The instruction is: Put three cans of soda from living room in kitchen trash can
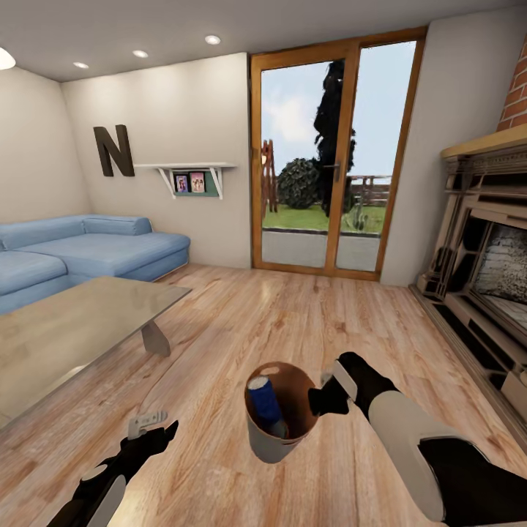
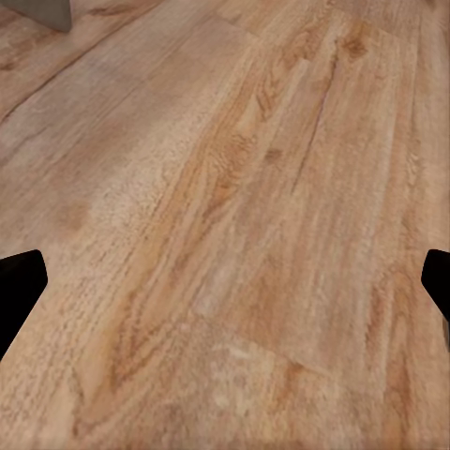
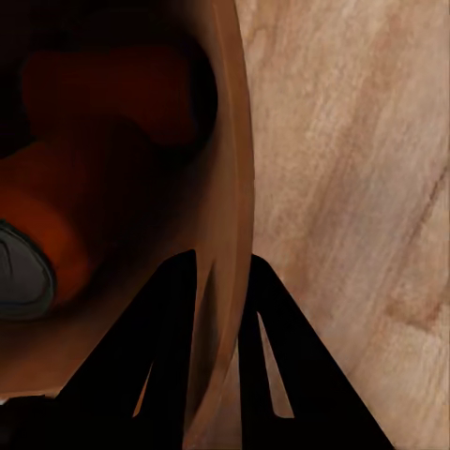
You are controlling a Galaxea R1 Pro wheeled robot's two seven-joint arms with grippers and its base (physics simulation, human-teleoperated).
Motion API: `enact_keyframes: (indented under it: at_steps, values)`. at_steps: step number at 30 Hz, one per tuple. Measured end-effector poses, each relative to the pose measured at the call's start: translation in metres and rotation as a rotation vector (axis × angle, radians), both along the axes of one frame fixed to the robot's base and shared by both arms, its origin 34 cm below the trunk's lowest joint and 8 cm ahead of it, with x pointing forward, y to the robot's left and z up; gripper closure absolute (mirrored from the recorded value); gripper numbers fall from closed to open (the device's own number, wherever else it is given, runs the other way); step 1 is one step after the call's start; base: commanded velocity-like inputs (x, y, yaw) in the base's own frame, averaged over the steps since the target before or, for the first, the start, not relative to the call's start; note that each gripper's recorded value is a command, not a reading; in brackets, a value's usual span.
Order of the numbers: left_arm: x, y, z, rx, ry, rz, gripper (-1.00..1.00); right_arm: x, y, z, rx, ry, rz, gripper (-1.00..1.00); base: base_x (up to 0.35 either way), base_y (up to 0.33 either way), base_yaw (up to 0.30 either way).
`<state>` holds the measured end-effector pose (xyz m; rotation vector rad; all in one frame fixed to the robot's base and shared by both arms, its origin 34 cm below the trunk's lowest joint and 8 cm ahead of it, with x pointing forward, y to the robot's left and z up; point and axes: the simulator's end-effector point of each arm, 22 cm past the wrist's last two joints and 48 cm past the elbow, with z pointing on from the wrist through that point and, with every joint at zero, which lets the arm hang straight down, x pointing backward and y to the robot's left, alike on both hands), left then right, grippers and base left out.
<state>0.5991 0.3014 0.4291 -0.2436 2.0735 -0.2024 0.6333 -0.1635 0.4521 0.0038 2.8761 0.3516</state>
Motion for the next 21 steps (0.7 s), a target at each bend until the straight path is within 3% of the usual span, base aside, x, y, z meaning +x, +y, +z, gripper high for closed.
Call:
enact_keyframes:
  at_steps: [5,11,21]
  values:
    - [0.0,-0.001,0.0,0.0,0.0,-0.001,-1.0,-0.001,-0.014,-0.003,-0.008,0.003,0.013,1.0,0.0,0.0,0.0]
    - [-0.006,0.0,-0.014,0.0,0.032,0.0,-1.0,-0.001,-0.009,0.0,0.04,0.004,-0.001,1.0,0.0,0.0,0.0]
    - [-0.008,0.0,-0.018,0.001,0.035,0.004,-1.0,0.0,-0.013,-0.001,0.019,-0.001,0.003,1.0,0.0,0.0,0.0]
